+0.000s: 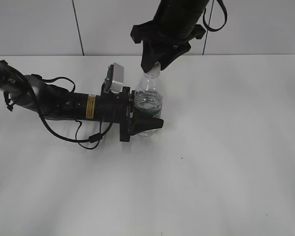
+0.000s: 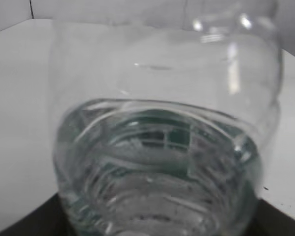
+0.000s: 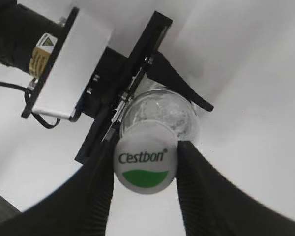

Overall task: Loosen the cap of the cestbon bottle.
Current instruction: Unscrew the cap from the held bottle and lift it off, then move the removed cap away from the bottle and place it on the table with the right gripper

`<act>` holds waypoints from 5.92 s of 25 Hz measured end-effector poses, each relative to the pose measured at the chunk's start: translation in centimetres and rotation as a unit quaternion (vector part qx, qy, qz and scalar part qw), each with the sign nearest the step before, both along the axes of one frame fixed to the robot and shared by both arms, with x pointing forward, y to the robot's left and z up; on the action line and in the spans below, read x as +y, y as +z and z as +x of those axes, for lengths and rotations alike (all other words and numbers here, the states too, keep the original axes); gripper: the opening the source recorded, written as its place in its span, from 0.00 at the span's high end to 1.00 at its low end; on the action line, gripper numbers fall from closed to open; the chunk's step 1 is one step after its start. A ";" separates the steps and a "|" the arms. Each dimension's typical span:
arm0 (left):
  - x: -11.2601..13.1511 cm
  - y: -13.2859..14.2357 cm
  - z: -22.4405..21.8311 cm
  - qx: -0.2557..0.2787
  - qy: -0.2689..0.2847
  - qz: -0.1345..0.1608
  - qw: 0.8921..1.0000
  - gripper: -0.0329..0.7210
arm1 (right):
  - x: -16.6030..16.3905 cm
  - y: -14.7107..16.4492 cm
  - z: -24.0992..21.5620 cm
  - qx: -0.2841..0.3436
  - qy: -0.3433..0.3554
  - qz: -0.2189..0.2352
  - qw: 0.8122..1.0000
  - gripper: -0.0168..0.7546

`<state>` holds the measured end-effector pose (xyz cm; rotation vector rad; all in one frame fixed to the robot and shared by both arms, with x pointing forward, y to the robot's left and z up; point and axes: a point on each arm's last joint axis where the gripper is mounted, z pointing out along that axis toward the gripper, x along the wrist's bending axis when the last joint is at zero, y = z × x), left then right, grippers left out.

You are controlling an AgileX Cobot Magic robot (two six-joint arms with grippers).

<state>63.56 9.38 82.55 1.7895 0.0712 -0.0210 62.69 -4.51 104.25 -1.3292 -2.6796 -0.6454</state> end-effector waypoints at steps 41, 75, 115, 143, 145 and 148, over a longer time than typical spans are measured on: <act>0.0 0.0 -0.1 -0.005 -0.006 0.003 1.000 0.42 | 0.2 0.1 0.0 -0.303 0.664 -0.072 0.680 0.60; 0.0 0.0 -0.1 -0.002 -0.007 0.002 1.000 0.42 | 0.4 1.0 -0.4 -0.339 0.709 -0.063 0.615 0.60; 0.0 0.0 0.1 0.001 0.006 -0.002 1.000 0.42 | -12.5 2.3 5.9 -0.114 -0.120 -0.065 0.984 0.60; 0.0 0.0 0.5 0.005 0.028 -0.008 1.000 0.42 | -19.9 -12.2 2.8 0.026 -0.281 -0.089 0.955 0.60; 0.0 0.0 0.5 0.005 0.028 -0.008 1.000 0.42 | -19.9 -12.2 2.8 0.026 -0.282 -0.089 0.955 0.60; 0.0 0.1 0.5 0.005 0.030 -0.008 1.000 0.42 | -19.9 -12.8 2.8 0.032 -0.281 -0.091 0.955 0.60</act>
